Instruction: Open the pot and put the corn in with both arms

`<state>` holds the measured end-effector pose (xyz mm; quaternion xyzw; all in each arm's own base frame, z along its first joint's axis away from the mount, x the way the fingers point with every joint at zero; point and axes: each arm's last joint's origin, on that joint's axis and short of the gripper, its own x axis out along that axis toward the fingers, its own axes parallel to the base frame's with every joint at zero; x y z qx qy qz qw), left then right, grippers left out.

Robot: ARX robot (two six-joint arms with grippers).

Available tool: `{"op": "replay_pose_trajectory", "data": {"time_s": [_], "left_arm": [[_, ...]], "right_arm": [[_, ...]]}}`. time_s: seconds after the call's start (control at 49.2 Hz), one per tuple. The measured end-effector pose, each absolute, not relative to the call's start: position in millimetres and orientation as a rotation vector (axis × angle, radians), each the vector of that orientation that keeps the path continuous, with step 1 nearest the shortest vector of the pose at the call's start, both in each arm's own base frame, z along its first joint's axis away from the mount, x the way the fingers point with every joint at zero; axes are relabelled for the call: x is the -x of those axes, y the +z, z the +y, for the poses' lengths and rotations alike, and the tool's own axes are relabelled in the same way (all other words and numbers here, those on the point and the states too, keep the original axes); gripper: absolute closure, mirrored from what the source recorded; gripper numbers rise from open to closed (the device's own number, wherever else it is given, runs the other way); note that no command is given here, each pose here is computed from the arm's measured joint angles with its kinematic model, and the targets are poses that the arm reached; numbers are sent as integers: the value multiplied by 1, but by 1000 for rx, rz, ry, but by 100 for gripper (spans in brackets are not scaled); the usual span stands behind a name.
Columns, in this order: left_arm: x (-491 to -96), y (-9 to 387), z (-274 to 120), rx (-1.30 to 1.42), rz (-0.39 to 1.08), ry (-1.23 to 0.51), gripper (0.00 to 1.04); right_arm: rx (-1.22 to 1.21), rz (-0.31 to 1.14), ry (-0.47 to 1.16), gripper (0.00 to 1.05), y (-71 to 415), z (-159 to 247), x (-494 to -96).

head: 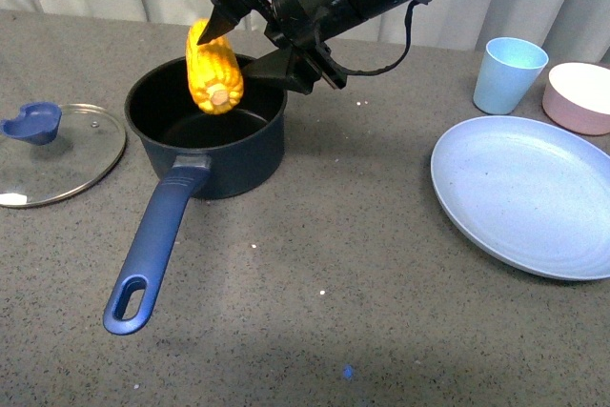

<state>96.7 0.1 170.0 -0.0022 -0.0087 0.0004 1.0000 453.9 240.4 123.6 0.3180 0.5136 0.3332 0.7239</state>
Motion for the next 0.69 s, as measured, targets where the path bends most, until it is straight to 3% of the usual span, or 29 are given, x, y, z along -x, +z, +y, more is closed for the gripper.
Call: {"op": "replay_pose_trajectory", "data": {"time_s": [0.122, 0.224, 0.549, 0.691], "left_arm": [[-97, 170, 0, 4, -17, 1, 6], [-97, 170, 0, 4, -17, 1, 6], [-97, 170, 0, 4, -17, 1, 6], [-97, 170, 0, 4, -17, 1, 6]], "right_arm": [[-699, 1133, 731, 30, 123, 239, -454], [-696, 1117, 721, 7, 123, 236, -455], [-531, 817, 517, 9, 169, 173, -429], [-241, 583, 236, 9, 195, 126, -394]]}}
